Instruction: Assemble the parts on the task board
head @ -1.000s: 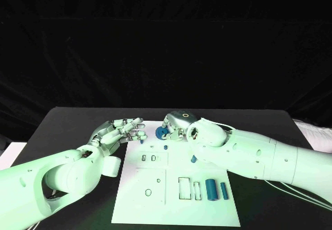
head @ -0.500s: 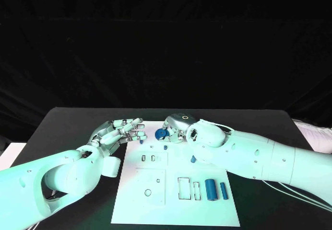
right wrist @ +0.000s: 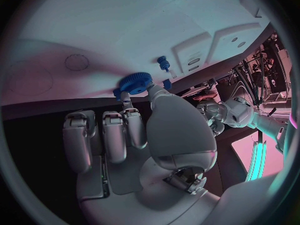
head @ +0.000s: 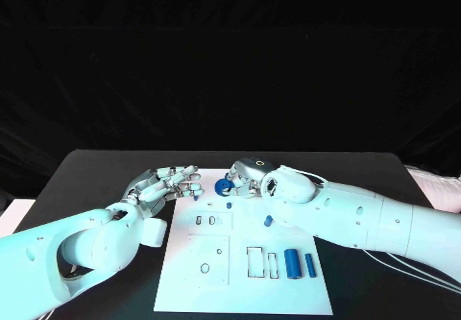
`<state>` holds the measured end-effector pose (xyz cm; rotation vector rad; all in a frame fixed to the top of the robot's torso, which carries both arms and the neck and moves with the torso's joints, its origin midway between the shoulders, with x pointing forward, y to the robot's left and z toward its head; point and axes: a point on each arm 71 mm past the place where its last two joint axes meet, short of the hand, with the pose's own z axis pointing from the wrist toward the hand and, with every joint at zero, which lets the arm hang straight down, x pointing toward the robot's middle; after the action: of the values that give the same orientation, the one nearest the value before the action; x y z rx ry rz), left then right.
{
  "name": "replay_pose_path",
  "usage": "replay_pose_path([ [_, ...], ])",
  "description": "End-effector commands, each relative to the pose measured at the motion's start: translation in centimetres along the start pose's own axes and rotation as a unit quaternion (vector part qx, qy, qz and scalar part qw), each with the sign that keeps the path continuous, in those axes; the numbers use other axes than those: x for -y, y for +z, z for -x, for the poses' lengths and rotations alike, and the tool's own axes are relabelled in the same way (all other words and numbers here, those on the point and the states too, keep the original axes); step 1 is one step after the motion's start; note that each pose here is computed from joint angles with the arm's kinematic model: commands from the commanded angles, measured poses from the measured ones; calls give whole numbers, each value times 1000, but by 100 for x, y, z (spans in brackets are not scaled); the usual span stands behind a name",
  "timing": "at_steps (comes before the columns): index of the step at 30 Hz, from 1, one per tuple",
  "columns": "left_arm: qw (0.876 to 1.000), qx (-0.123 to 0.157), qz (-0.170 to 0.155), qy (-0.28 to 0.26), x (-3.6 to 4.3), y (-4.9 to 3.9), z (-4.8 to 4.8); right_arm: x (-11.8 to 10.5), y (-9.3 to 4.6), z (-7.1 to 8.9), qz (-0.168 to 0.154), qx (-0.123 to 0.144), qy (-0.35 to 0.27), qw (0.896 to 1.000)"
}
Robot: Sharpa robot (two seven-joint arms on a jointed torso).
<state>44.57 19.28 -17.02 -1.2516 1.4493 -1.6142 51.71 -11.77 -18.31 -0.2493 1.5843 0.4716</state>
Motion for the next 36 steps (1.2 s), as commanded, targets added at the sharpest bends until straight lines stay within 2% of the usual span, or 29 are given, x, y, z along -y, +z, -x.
replay_pose_path([
  [1,1000,-6,-1,-2,6,4,-14,18,-53,96,12,56,29,998],
  [5,1000,-4,-1,-2,7,2,-1,102,-155,211,37,92,71,992],
  [7,1000,-3,-1,-1,8,0,5,192,-228,281,50,102,103,988],
  [12,1000,-3,-1,-1,10,-3,8,490,-421,410,46,85,155,983],
  [18,1000,-5,-3,-2,12,-3,5,1003,-698,494,18,42,185,982],
  [22,1000,-7,-4,-3,12,-2,2,1265,-845,490,-2,34,201,979],
  [25,1000,-8,-4,-3,9,4,2,1433,-935,477,-19,38,220,975],
  [29,1000,-9,-4,-3,5,10,-1,1572,-1012,431,-34,39,234,971],
  [36,1000,-9,-4,-3,0,19,-2,1640,-1052,298,-45,28,232,971],
])
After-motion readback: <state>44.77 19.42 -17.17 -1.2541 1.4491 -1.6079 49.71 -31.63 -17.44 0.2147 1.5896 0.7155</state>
